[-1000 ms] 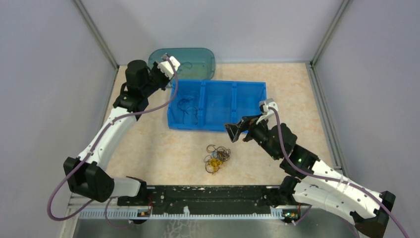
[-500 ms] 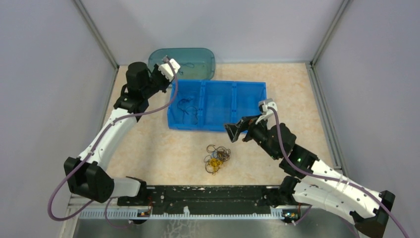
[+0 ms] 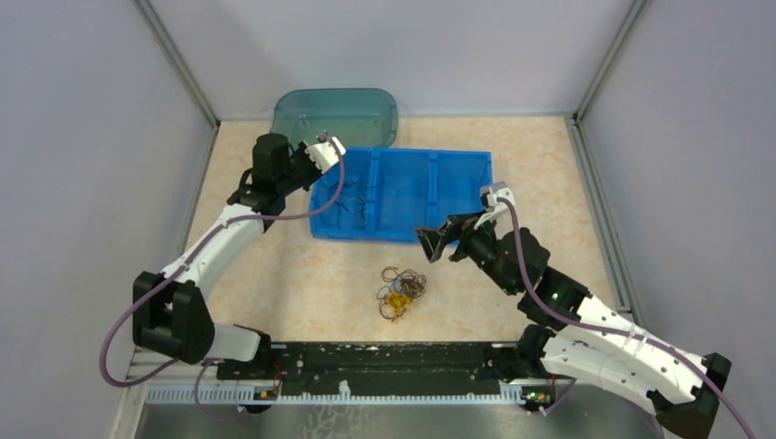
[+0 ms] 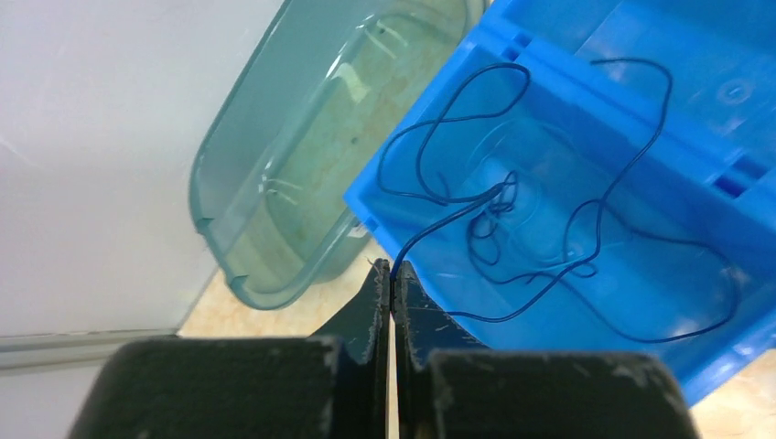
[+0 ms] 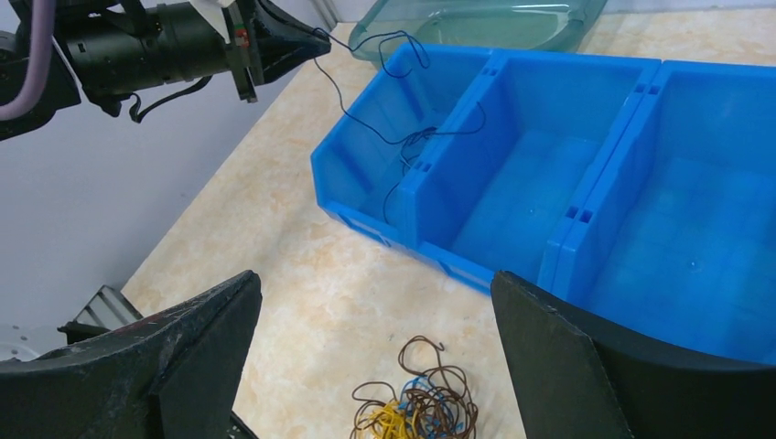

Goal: Untangle the cables

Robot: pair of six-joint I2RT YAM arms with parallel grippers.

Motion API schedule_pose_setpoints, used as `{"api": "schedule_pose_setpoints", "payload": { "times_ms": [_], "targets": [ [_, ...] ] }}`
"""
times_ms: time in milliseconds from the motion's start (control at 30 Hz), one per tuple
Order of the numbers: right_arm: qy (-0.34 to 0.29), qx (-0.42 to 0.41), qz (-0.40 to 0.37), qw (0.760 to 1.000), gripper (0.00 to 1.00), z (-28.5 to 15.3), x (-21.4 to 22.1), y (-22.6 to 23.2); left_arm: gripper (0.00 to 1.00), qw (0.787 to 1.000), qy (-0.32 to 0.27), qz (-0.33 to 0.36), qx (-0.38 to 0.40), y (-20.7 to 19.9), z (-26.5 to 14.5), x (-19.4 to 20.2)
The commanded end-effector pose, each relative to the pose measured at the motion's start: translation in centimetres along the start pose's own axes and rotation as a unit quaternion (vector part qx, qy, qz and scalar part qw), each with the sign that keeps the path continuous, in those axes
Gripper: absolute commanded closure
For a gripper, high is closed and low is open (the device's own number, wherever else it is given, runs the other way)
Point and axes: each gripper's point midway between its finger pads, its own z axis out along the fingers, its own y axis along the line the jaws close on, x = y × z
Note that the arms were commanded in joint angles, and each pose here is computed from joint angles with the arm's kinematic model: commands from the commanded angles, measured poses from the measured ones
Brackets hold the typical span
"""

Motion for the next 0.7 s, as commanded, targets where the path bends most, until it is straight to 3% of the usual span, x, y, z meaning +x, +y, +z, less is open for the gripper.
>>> {"api": "schedule_pose_setpoints", "payload": {
  "times_ms": [0,267,667],
  "targets": [
    [-0.017,0.004,0.001,1.0,0.03,-0.2,-1.3,0.0,0.99,0.995,0.004,0.092,-0.046,2.4,0.3,0.2],
    [-0.016,0.0,0.004,1.0,0.03,-0.1,-0.9,0.1,0.99,0.989,-0.015,0.116,-0.091,6.9,-0.8,-1.3],
    [-0.018,-0.001,0.006,1.0,0.03,-0.2,-1.1,0.1,0.99,0.999,-0.02,0.048,0.001,1.3,-0.2,-0.6]
  ]
}}
